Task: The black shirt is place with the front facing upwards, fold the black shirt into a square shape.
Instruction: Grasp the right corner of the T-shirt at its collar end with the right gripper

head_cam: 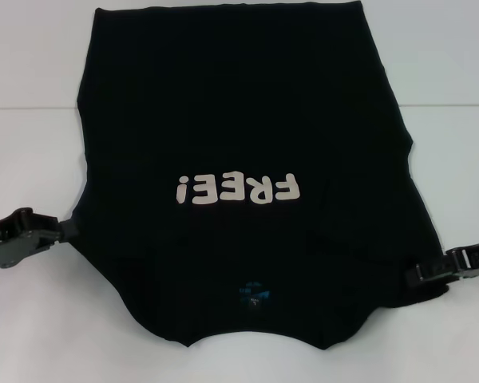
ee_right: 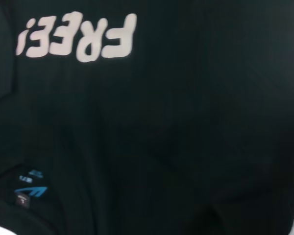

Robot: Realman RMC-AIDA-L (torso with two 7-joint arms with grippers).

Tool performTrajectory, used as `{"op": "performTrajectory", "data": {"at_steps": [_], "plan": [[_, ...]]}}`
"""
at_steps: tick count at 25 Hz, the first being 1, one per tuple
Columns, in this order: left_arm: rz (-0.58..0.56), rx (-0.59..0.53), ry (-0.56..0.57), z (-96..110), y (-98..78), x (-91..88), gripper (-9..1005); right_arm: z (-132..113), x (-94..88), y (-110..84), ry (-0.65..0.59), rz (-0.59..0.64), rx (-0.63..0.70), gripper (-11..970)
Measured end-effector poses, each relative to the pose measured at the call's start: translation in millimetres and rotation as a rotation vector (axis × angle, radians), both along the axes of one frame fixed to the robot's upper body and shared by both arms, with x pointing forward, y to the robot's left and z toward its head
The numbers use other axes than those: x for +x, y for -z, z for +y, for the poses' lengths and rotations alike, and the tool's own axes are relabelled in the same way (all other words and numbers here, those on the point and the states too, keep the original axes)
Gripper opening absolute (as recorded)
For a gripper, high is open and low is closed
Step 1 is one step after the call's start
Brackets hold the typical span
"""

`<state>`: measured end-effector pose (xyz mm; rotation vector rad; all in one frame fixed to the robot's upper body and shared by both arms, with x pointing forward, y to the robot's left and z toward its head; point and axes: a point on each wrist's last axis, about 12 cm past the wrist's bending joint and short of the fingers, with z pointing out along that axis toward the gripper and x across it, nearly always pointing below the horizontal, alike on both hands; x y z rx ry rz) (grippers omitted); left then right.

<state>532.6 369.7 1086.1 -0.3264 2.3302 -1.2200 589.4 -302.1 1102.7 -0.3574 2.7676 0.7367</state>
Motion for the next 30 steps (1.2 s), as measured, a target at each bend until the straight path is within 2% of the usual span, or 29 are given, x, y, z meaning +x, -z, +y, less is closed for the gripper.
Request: {"op": "performTrajectory", "data": {"at_steps": [14, 30], "plan": [[-0.002, 0.001, -0.001, -0.8, -0.2, 1.2, 28, 7.1, 1.9, -2.3, -0.016, -0.007, 0.024, 867], [0.000, -0.001, -0.007, -0.1, 1.1, -0.5, 27, -13.5, -1.4, -7.6, 0.020, 0.010, -0.003, 867]]}}
